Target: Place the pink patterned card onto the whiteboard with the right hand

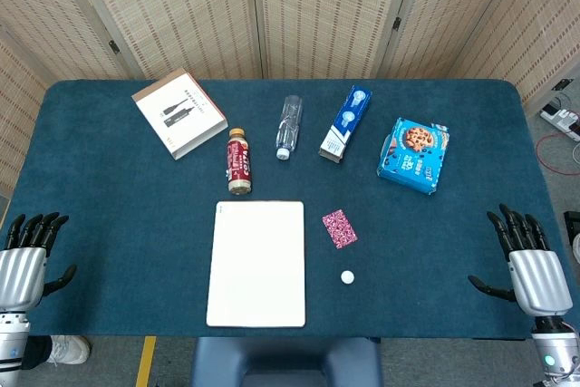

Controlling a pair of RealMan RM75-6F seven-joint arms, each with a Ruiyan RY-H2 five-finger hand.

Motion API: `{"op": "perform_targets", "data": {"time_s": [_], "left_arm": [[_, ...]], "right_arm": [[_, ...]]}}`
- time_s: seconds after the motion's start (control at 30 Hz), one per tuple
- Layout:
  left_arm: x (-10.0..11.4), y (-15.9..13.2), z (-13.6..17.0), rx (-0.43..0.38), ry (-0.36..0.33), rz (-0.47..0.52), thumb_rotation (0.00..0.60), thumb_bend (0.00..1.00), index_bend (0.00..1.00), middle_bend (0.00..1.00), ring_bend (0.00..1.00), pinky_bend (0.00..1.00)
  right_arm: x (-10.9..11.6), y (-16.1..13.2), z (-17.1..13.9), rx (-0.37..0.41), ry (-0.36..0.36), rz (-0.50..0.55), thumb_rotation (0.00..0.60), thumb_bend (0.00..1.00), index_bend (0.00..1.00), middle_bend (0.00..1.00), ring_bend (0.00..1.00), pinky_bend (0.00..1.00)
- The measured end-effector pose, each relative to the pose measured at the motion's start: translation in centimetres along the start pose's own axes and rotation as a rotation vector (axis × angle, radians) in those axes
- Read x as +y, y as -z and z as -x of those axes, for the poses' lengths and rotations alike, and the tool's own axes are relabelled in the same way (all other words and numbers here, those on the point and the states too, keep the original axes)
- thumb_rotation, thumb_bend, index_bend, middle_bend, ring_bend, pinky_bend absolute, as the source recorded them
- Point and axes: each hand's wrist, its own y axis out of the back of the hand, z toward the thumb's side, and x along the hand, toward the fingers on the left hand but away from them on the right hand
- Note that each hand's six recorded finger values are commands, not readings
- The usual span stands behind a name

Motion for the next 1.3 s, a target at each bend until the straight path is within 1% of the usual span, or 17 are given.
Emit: {"op": "perform_targets", "data": {"time_s": [0.1,0.23,0.57,0.67,0.77,0.97,1.07,1.13,1.2,1.3], "left_arm": [[0.0,-0.2,-0.1,-0.005,-0.001,0.001,0.6,0.29,0.18,0.17,0.13,0.0],[-0.1,-0.1,-0.1,-0.003,-0.002,0.001,0.6,0.29,0.18,0.17,0.13,0.0],[-0.1,0.0,0.0,-0.003,0.005,0.002,0.6,0.29,0.18,0.17,0.14,0.0],[0.0,-0.1,-0.1,-0.006,0.002,0.005,0.6,0.29,0.18,0.17,0.14,0.0],[0.0,-0.3,0.1,-0.014,0.001,0.007,0.6,0.29,0.19,0.17,0.15,0.0],[0.1,-0.1,0.5,-0.006,0.003,0.008,0.6,0.29,0.21,0.17,0.16,0.0],[0.1,-0.1,0.6,-0.004,0.004,0.009,0.6,0.29,0.21,0.17,0.16,0.0],[0.1,-0.1,0.7,-0.004,0.007,0.009,0.6,0.29,0.22,0.17,0.17,0.0],[0.1,-0.1,0.8,-0.006,0.012,0.009,0.6,0.29,0.22,0.17,0.17,0.0],[0.2,0.0,1.0,-0.006,0.013,0.008,0.6,0.29,0.22,0.17,0.17,0.0]], "right_arm": [[-0.1,-0.5,0.0,0.023,0.012,0.005,0.469,0.07,0.0,0.0,0.03,0.0],[-0.3,-1.1,0.0,0.052,0.01,0.009,0.471,0.07,0.0,0.0,0.04,0.0],[-0.6,-1.6,0.4,0.072,0.005,0.015,0.469,0.07,0.0,0.0,0.03,0.0],[-0.9,-1.8,0.7,0.082,-0.005,0.013,0.47,0.07,0.0,0.0,0.01,0.0],[-1.4,-2.4,1.4,0.102,-0.039,0.003,0.471,0.07,0.0,0.0,0.0,0.0],[-2.6,-5.4,4.2,0.19,-0.129,-0.023,0.471,0.07,0.0,0.0,0.0,0.0],[-2.9,-7.2,5.9,0.243,-0.169,-0.042,0.47,0.07,0.04,0.0,0.0,0.0],[-3.2,-8.6,7.1,0.279,-0.2,-0.057,0.472,0.07,0.09,0.0,0.0,0.0],[-3.6,-9.9,8.1,0.311,-0.238,-0.066,0.472,0.07,0.11,0.0,0.0,0.0],[-4.1,-11.9,9.8,0.357,-0.289,-0.084,0.471,0.07,0.12,0.0,0.0,0.0]]}}
